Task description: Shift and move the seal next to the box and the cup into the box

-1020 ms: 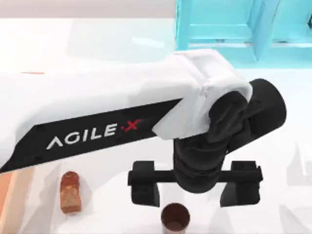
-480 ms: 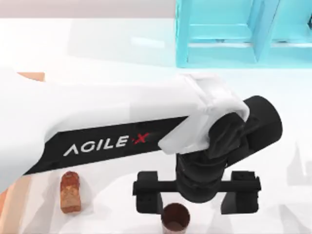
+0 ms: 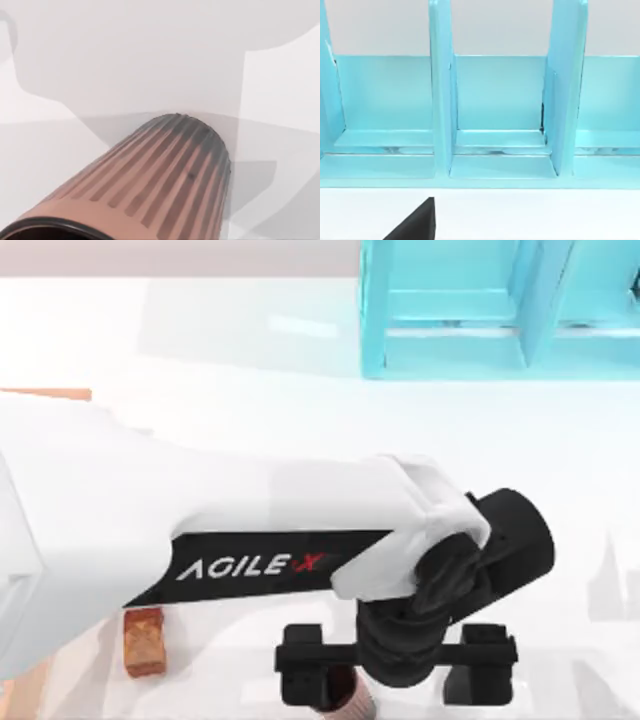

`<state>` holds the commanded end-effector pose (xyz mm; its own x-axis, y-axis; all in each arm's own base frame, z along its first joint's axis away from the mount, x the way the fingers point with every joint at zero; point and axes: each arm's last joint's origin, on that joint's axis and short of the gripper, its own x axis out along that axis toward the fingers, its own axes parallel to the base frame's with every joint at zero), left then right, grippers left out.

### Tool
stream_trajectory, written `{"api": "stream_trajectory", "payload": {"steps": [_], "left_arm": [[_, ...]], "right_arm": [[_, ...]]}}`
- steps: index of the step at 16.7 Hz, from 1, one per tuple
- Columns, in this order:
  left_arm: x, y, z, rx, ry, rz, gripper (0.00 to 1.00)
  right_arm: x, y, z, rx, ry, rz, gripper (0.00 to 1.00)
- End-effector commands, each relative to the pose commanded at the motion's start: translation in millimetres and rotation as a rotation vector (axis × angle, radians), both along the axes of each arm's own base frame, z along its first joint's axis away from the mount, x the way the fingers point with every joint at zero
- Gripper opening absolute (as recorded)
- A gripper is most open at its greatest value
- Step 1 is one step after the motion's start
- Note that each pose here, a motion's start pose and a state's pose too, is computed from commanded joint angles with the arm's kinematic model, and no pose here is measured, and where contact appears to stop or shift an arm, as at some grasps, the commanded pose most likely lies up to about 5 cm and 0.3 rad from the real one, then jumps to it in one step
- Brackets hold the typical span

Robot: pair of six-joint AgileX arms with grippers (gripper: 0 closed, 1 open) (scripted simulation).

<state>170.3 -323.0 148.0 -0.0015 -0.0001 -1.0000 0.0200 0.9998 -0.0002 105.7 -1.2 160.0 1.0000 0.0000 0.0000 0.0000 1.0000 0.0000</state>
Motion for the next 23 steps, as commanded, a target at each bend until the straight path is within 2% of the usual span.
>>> {"api": "stream_trajectory", "payload": {"steps": [1,14,23], "left_arm": [[0.0,0.0,0.0,0.0,0.0,0.0,1.0],[0.0,0.0,0.0,0.0,0.0,0.0,0.02],[0.2,0.0,0.5,-0.001,-0.001,0.0,0.0]], "right_arm": [[0.0,0.0,0.0,0.0,0.0,0.0,1.0],[0.0,0.0,0.0,0.0,0.0,0.0,1.0],[0.0,0.0,0.0,0.0,0.0,0.0,1.0]]}}
